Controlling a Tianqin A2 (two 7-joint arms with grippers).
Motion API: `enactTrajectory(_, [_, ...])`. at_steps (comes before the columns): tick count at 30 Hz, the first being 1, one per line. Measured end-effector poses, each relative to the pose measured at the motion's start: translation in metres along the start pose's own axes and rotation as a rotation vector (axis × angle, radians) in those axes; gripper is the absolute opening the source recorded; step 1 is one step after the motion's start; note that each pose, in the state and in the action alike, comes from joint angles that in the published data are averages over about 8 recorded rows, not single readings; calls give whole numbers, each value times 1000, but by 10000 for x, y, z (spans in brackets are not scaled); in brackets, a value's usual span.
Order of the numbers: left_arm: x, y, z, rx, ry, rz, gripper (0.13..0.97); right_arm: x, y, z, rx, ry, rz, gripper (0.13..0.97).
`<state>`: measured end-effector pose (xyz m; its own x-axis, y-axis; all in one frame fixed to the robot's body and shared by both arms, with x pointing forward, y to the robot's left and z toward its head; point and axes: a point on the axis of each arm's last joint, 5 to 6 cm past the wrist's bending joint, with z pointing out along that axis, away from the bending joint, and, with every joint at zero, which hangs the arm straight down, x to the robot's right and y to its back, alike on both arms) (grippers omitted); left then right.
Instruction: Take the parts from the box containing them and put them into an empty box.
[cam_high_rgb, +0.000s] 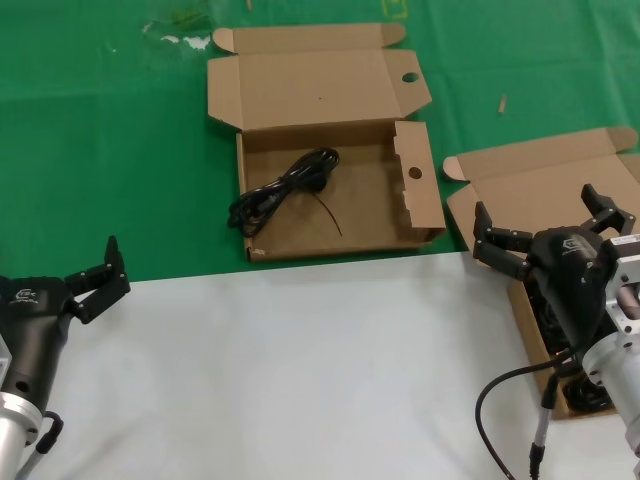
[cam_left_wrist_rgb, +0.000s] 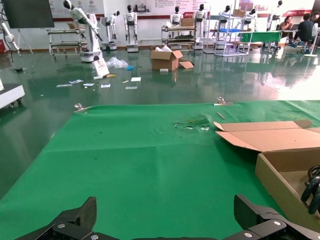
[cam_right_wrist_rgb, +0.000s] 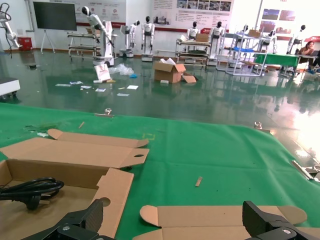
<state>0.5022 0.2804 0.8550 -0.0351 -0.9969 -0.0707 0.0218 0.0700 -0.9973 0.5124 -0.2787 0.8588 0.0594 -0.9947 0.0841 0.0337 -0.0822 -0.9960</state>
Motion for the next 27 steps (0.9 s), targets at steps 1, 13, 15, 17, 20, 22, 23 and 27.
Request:
enactTrajectory(1, [0,0,0,0,0,0,966,0,0,0,0,0,0,966])
enactTrajectory(13, [0,0,0,0,0,0,966,0,0,0,0,0,0,966])
enactTrajectory(15, [0,0,0,0,0,0,966,0,0,0,0,0,0,966])
enactTrajectory(17, [0,0,0,0,0,0,966,0,0,0,0,0,0,966])
enactTrajectory(20, [0,0,0,0,0,0,966,0,0,0,0,0,0,966])
enactTrajectory(22, [0,0,0,0,0,0,966,0,0,0,0,0,0,966])
enactTrajectory(23, [0,0,0,0,0,0,966,0,0,0,0,0,0,966])
enactTrajectory(27, [0,0,0,0,0,0,966,0,0,0,0,0,0,966])
